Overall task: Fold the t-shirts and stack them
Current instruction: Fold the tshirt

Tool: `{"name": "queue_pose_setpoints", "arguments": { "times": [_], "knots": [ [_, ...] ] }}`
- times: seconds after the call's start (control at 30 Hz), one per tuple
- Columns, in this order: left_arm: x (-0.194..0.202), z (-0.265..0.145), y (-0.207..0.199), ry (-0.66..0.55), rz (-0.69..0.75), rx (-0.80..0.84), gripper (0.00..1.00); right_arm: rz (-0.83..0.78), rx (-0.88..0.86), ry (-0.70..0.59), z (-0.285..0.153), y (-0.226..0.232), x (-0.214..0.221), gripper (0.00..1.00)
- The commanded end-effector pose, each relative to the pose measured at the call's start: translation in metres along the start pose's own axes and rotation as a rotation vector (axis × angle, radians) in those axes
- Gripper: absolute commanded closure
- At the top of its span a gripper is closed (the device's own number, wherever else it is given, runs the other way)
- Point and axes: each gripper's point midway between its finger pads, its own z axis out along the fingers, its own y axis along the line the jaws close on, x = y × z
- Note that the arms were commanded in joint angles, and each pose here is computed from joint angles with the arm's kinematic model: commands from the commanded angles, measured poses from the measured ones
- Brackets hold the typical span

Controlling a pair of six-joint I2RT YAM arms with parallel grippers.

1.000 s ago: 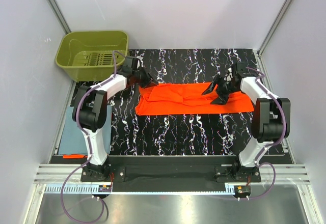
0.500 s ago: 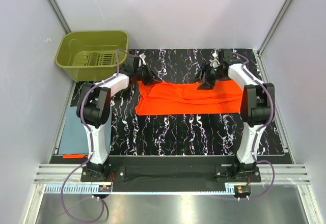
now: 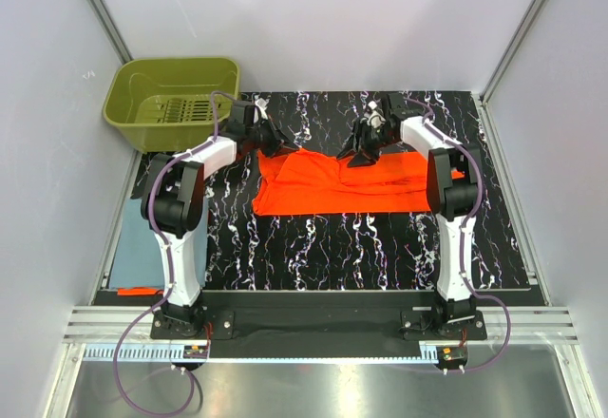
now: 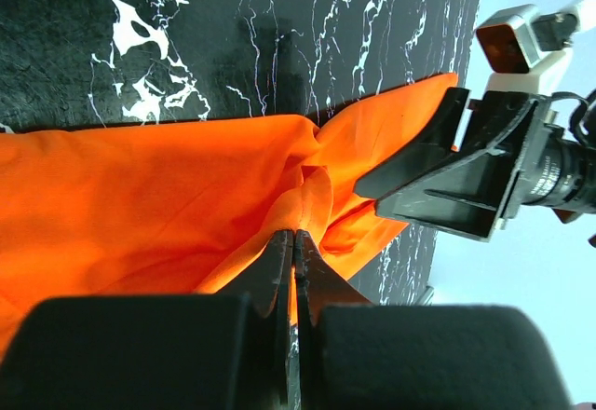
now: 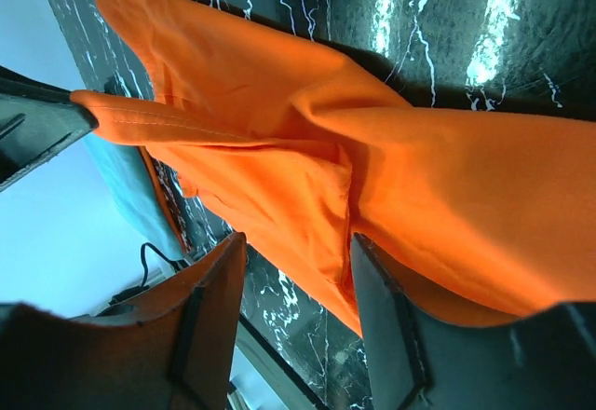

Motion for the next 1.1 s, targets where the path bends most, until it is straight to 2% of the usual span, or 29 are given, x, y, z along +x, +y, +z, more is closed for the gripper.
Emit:
{"name": "queue_pose_setpoints", "arguments": {
  "times": [0.0, 0.03, 0.13, 0.6, 0.7, 0.73, 0.8, 0.9, 0.97, 1.07],
  "knots": [
    [-0.016, -0.009, -0.027, -0.034, 0.049, 0.085, 1.00, -0.063, -0.032, 0.002, 0.002, 0.014, 0.000, 0.41],
    [-0.016, -0.010, -0.027, -0.032, 0.050, 0.085, 1.00, -0.067, -0.032, 0.009, 0.005, 0.013, 0.001, 0.38],
    [-0.014, -0.010, -0.025, -0.025, 0.047, 0.085, 1.00, -0.060, -0.045, 0.039, 0.015, 0.011, 0.006, 0.38],
    [-0.013, -0.008, -0.028, -0.006, 0.051, 0.105, 1.00, -0.094, -0.067, 0.054, 0.033, 0.010, -0.001, 0.40],
    [-0.015, -0.006, -0.029, -0.003, 0.054, 0.110, 1.00, -0.117, -0.050, 0.028, 0.031, 0.012, -0.008, 0.44],
    [-0.017, -0.004, -0.028, -0.004, 0.055, 0.111, 1.00, -0.115, -0.039, 0.020, 0.030, 0.010, -0.009, 0.51],
    [-0.018, -0.002, -0.026, 0.001, 0.051, 0.109, 1.00, -0.131, -0.038, 0.014, 0.028, 0.012, -0.010, 0.58],
    [-0.021, 0.000, -0.023, -0.005, 0.050, 0.104, 1.00, -0.133, -0.027, 0.005, 0.028, 0.011, -0.012, 0.86],
    [-0.021, 0.001, -0.020, -0.006, 0.047, 0.099, 1.00, -0.133, 0.006, -0.018, 0.026, 0.007, -0.017, 0.99],
    [-0.024, 0.004, -0.015, -0.009, 0.047, 0.090, 1.00, -0.151, 0.038, -0.048, 0.022, 0.007, -0.023, 0.99]
  ]
}}
